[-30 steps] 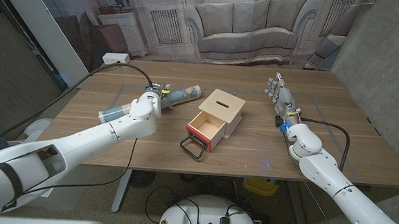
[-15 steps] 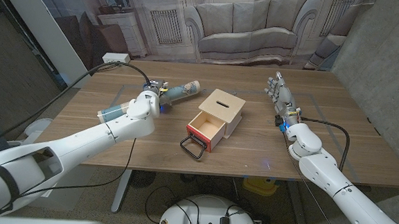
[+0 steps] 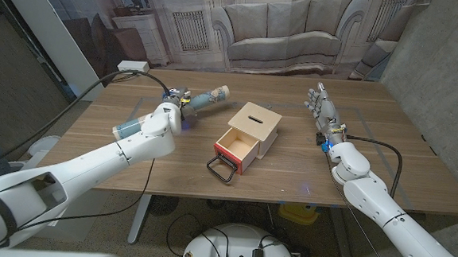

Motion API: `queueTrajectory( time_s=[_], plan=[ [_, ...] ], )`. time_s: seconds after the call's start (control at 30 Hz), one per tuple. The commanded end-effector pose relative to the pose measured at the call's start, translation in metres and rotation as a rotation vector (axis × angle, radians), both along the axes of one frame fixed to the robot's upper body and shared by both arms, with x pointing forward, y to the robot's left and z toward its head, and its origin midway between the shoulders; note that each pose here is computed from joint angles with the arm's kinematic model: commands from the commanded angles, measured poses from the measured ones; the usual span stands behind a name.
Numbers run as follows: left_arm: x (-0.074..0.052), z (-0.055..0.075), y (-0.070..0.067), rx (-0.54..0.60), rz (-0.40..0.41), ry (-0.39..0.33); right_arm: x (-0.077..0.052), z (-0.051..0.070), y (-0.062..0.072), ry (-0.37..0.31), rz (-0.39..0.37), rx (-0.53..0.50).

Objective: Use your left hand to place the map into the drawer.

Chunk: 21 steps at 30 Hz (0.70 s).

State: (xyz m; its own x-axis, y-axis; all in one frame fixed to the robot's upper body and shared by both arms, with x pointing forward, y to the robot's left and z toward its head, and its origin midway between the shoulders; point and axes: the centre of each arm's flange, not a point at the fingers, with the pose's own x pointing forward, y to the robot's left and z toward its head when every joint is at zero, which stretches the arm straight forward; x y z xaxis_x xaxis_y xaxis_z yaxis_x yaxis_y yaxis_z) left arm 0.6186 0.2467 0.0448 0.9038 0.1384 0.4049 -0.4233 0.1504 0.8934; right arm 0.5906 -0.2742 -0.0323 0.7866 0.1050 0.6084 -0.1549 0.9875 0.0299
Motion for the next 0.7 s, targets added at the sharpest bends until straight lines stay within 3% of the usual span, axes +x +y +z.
queueTrajectory(
  time_s=[0.03, 0.7],
  plan=[
    [-0.014, 0.012, 0.007, -0.092, -0.061, -0.011, -0.001, -0.004, -0.002, -0.004, 0.001, 0.010],
    [-0.035, 0.035, 0.003, -0.086, -0.135, -0.154, -0.005, -0.005, -0.002, -0.024, 0.004, 0.021]
  ],
)
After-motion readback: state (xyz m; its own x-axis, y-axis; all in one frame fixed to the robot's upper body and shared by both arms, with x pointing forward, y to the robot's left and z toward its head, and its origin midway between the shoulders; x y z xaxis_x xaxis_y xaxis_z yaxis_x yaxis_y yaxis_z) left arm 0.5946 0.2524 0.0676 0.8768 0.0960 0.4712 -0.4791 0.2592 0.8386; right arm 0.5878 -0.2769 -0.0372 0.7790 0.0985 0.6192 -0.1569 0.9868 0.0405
